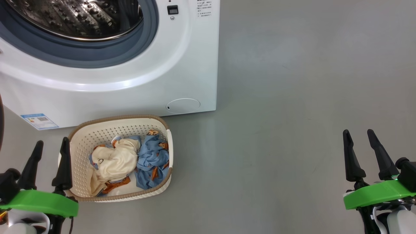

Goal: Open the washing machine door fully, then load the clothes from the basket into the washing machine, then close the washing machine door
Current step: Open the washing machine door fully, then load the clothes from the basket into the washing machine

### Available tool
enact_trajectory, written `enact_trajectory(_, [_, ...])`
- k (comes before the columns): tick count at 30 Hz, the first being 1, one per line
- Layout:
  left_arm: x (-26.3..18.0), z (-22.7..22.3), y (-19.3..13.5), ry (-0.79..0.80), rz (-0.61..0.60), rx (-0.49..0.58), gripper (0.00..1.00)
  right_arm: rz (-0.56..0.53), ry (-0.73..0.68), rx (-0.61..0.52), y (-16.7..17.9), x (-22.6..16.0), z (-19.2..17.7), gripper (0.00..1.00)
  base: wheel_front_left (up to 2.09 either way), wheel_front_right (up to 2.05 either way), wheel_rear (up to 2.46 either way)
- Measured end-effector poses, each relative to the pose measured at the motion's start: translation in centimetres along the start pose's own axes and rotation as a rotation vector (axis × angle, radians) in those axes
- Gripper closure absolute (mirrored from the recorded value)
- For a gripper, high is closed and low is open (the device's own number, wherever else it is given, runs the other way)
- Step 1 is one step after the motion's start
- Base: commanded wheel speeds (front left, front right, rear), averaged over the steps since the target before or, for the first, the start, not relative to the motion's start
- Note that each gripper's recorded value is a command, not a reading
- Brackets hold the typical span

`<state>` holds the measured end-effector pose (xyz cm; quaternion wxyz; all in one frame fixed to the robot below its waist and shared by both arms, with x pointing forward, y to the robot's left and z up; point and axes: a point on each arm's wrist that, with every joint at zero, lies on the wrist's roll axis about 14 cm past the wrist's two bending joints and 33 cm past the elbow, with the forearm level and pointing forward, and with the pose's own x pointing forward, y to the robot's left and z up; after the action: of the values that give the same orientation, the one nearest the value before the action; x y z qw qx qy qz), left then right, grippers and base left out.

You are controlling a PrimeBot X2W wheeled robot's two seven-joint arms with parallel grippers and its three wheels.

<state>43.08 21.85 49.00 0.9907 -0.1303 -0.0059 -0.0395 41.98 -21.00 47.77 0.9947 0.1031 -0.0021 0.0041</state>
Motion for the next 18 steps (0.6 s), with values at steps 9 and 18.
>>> enact_trajectory(9, [0.01, -0.55, 0.43, 0.012, 0.017, -0.008, 0.00, 0.000, 0.012, 0.004, 0.08, 0.16, -0.49, 0.00, 0.09, -0.30, 0.21])
enact_trajectory(18, [0.15, -0.91, 0.45, 0.022, 0.016, -0.014, 0.00, -0.003, 0.020, 0.008, 0.08, 0.21, -0.86, 0.00, 0.86, -1.53, 0.66])
